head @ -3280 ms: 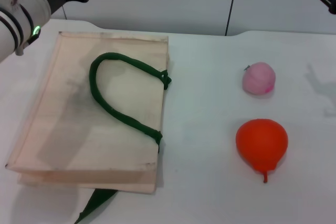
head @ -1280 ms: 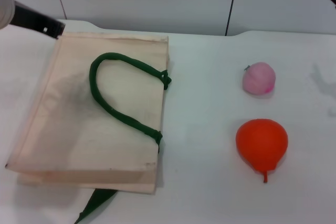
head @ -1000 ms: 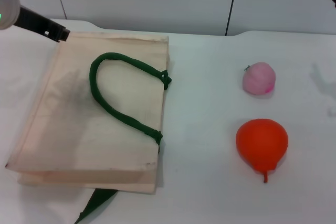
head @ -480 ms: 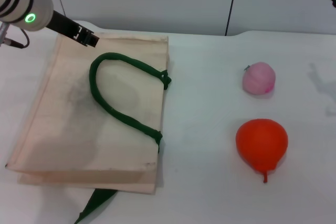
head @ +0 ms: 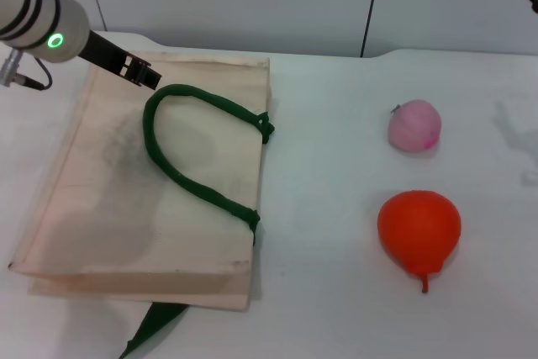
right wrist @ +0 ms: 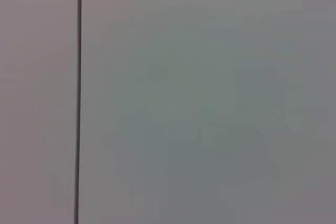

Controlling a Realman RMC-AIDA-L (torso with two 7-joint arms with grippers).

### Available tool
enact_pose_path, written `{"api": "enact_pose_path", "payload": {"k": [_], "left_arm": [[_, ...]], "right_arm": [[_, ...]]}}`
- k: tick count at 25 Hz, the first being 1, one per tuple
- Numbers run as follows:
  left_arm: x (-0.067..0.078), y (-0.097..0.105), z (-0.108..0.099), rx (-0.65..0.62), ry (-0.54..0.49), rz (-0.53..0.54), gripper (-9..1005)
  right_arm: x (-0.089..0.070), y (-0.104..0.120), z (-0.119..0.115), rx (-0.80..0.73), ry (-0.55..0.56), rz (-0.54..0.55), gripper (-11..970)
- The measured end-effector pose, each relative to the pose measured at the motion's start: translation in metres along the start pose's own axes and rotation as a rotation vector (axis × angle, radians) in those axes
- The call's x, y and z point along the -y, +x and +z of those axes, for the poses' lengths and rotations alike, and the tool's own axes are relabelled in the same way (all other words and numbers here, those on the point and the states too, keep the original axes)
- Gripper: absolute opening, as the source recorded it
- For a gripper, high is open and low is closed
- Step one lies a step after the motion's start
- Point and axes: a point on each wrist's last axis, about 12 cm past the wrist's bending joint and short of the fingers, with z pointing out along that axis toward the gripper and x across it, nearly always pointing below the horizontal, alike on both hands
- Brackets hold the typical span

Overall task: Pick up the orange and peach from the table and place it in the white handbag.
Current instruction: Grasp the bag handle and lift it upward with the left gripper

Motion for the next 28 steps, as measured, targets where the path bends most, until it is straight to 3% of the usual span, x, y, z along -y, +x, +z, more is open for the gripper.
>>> {"api": "enact_pose_path", "payload": {"k": [4,15,28], "left_arm": [[-0.001,0.002,0.006,-0.006,0.001,-0.007,571],[-0.004,0.008,0.033,-0.015,0.002,-0.038,562],[0.002,0.008,0.049,0.004,0.016,-0.041,557]], "right_arm": [[-0.001,0.0,0.001,-0.005,-0.006,-0.001,872],[-0.002,-0.002,0.002,-0.001,-0.01,0.001,873],[-0.005,-0.006,0.001,0.01,-0.019,0.001,873]]}}
